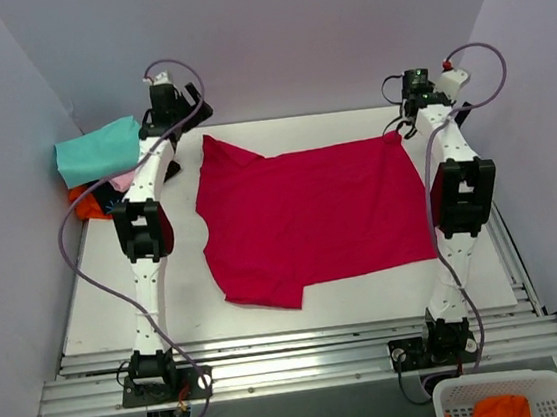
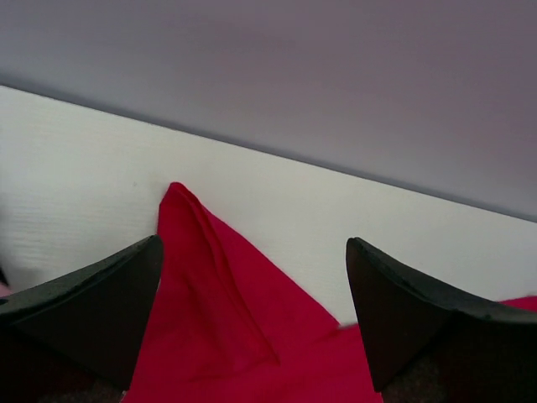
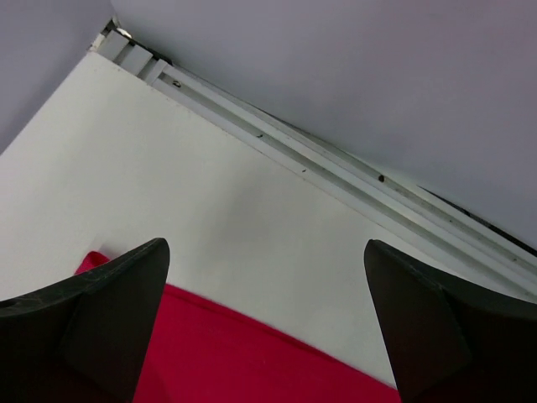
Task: Fold and stack the t-shirts
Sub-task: Flatten the tshirt out
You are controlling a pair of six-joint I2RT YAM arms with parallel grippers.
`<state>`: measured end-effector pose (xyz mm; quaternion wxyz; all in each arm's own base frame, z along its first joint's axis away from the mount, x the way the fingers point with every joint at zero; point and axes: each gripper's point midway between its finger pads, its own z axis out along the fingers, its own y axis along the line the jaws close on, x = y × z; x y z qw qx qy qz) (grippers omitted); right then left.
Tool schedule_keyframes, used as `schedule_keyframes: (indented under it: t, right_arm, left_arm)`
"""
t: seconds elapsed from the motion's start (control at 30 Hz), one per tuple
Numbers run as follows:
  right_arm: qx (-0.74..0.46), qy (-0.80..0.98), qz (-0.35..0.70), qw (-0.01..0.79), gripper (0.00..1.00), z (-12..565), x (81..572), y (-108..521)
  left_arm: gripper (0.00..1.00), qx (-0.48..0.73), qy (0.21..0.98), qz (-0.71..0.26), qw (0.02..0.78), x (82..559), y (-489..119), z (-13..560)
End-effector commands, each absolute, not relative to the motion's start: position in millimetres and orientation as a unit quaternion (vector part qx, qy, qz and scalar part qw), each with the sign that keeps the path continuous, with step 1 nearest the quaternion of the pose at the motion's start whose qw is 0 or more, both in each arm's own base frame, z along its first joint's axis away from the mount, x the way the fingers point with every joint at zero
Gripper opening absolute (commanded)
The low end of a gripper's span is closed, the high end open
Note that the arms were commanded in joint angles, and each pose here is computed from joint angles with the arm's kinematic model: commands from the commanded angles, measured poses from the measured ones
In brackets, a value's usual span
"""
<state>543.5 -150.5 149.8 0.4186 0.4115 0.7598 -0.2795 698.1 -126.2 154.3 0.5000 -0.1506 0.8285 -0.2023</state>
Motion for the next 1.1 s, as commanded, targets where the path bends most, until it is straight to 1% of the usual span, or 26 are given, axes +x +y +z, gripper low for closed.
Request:
schedule_keyframes:
  t: [0.0, 0.03, 0.07, 0.1, 0.13, 0.17, 0.23, 0.27, 0.3, 0.37, 0.47, 0.5, 0.6, 0.63, 0.67, 0.7, 0.73, 0.77, 0.8, 0.83, 0.87, 0.9, 0.93, 0.97, 1.03, 1.07]
  right_arm:
    - [0.433, 0.733, -0.247, 0.463, 0.97, 227, 510, -138]
    - [0.428, 0.743, -0.229, 0.461, 0.97, 227, 506, -132]
    - [0.430, 0.740, -0.211, 0.471, 0.96, 244, 496, -127]
    - [0.424, 0.754, -0.204, 0.459, 0.96, 234, 486, -120]
    - [0.418, 0.762, -0.191, 0.457, 0.96, 234, 481, -113]
    - [0.411, 0.773, -0.175, 0.451, 0.96, 234, 466, -104]
    - [0.395, 0.785, -0.163, 0.448, 0.95, 234, 451, -90]
    - [0.391, 0.783, -0.154, 0.458, 0.95, 247, 439, -85]
    - [0.378, 0.797, -0.156, 0.444, 0.95, 234, 427, -74]
    - [0.379, 0.803, -0.137, 0.440, 0.95, 237, 406, -66]
    - [0.366, 0.817, -0.104, 0.434, 0.95, 230, 386, -53]
    - [0.350, 0.833, -0.083, 0.421, 0.95, 219, 382, -42]
    - [0.313, 0.847, -0.029, 0.429, 0.93, 222, 383, -17]
    - [0.300, 0.846, -0.005, 0.440, 0.91, 226, 390, -9]
    - [0.288, 0.848, 0.016, 0.444, 0.88, 229, 396, 0]
    - [0.272, 0.853, 0.046, 0.443, 0.83, 231, 402, 13]
    - [0.265, 0.851, 0.057, 0.450, 0.82, 241, 414, 20]
    - [0.251, 0.854, 0.066, 0.452, 0.82, 246, 419, 33]
    - [0.241, 0.855, 0.069, 0.455, 0.82, 251, 426, 41]
    - [0.230, 0.864, 0.062, 0.443, 0.82, 245, 431, 48]
    - [0.223, 0.857, 0.068, 0.459, 0.83, 263, 440, 55]
    - [0.213, 0.861, 0.070, 0.457, 0.83, 266, 443, 62]
    - [0.211, 0.870, 0.060, 0.442, 0.84, 257, 444, 64]
    - [0.210, 0.868, 0.060, 0.447, 0.84, 265, 448, 65]
    - [0.209, 0.878, 0.044, 0.428, 0.84, 255, 447, 65]
    - [0.209, 0.880, 0.037, 0.424, 0.84, 252, 447, 63]
  left_arm:
    - [0.99, -0.136, 0.788, -0.208, 0.563, 649, -128, 298]
    - [0.93, -0.137, 0.824, -0.190, 0.516, 632, -134, 254]
    - [0.91, -0.138, 0.843, -0.178, 0.489, 614, -137, 238]
    - [0.90, -0.144, 0.841, -0.170, 0.493, 592, -136, 256]
    - [0.90, -0.141, 0.874, -0.151, 0.439, 561, -146, 208]
    - [0.90, -0.143, 0.867, -0.148, 0.453, 537, -145, 232]
    - [0.90, -0.134, 0.883, -0.144, 0.426, 494, -166, 217]
    - [0.90, -0.135, 0.892, -0.132, 0.412, 463, -164, 209]
    - [0.90, -0.148, 0.896, -0.135, 0.397, 445, -168, 205]
    - [0.90, -0.148, 0.908, -0.137, 0.366, 393, -180, 199]
    - [0.91, -0.134, 0.914, -0.155, 0.349, 344, -193, 189]
    - [0.91, -0.131, 0.916, -0.166, 0.341, 337, -196, 184]
    - [0.91, -0.129, 0.912, -0.183, 0.345, 344, -197, 181]
    - [0.91, -0.121, 0.910, -0.183, 0.351, 352, -199, 185]
    - [0.91, -0.098, 0.917, -0.171, 0.347, 362, -202, 177]
    - [0.90, -0.090, 0.908, -0.181, 0.367, 379, -207, 198]
    - [0.90, -0.081, 0.907, -0.179, 0.371, 389, -211, 201]
    - [0.90, -0.066, 0.915, -0.167, 0.362, 404, -215, 188]
    - [0.90, -0.072, 0.903, -0.177, 0.384, 426, -215, 212]
    - [0.90, -0.070, 0.910, -0.177, 0.368, 442, -219, 195]
    - [0.90, -0.068, 0.908, -0.185, 0.371, 457, -221, 195]
    - [0.89, -0.071, 0.905, -0.192, 0.373, 472, -222, 196]
    - [0.89, -0.074, 0.890, -0.213, 0.396, 497, -223, 224]
    - [0.88, -0.069, 0.902, -0.220, 0.366, 514, -231, 193]
    - [0.82, -0.086, 0.896, -0.241, 0.363, 542, -228, 188]
    - [0.81, -0.119, 0.892, -0.270, 0.344, 553, -232, 173]
